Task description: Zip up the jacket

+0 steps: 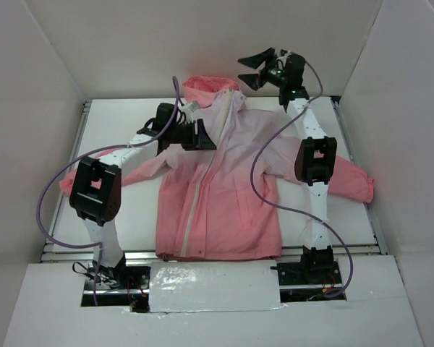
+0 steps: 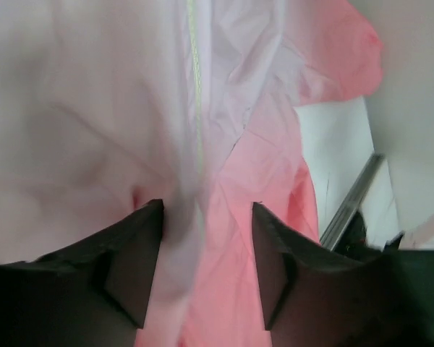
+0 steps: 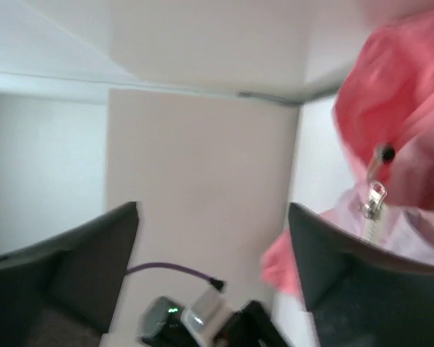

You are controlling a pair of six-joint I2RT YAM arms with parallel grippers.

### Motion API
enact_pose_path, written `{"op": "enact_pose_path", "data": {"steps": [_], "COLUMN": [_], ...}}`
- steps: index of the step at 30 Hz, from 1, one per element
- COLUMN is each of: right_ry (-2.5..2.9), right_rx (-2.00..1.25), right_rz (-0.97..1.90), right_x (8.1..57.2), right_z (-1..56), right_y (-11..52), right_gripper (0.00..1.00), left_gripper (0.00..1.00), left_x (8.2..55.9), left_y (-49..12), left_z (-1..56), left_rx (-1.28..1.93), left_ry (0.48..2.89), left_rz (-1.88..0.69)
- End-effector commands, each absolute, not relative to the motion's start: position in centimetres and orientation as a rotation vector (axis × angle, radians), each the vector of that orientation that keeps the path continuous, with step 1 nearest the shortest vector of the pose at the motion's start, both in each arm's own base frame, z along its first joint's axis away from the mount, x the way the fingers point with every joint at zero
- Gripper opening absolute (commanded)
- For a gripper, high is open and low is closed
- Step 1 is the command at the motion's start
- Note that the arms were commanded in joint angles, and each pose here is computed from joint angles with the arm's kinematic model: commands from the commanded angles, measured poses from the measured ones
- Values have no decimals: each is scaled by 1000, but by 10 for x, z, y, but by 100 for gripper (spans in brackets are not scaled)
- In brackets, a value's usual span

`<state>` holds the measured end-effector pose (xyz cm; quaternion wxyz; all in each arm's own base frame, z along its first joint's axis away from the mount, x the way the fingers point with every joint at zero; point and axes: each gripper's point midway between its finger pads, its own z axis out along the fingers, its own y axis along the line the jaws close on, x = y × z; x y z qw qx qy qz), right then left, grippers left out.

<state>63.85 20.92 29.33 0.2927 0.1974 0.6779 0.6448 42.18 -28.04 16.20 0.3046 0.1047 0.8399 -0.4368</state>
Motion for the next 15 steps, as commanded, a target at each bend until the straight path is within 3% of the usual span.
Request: {"op": "enact_pose_path", "data": {"steps": [1, 2, 3, 8, 9, 10, 12, 13, 15], "right_ry": [1576, 1582, 1619, 1661, 1774, 1733, 1873, 1833, 1938], "right_rx": [335, 318, 333, 205, 264, 246, 262, 239, 257], "right_rz": [1589, 1560, 1531, 1286, 1233, 1138, 975, 923, 779], "right_x": [635, 631, 627, 565, 553, 522, 487, 444, 399], "right_z": [382, 389, 389, 449, 424, 457, 422, 452, 425], "right_y": [160, 159, 157, 144, 142, 137, 127, 122, 111], "right_gripper": [99, 100, 100, 100, 100, 100, 100, 100, 100], "left_gripper": [66, 80, 85, 86, 96, 99, 99, 99, 100], "left_x": [426, 431, 435, 445, 446, 443, 441, 440, 428], "left_y": [-258, -246, -232, -134, -116, -101, -72, -65, -49], "left_z": [152, 150, 150, 174, 189, 207, 238, 256, 288], "left_rx": [73, -27, -106, -487, -530, -565, -615, -617, -591], "left_ry": [2423, 2459, 2490, 2531, 2487, 2456, 2353, 2307, 2234], "left_rz": [-953, -865, -783, -367, -281, -208, -92, -79, -16]}}
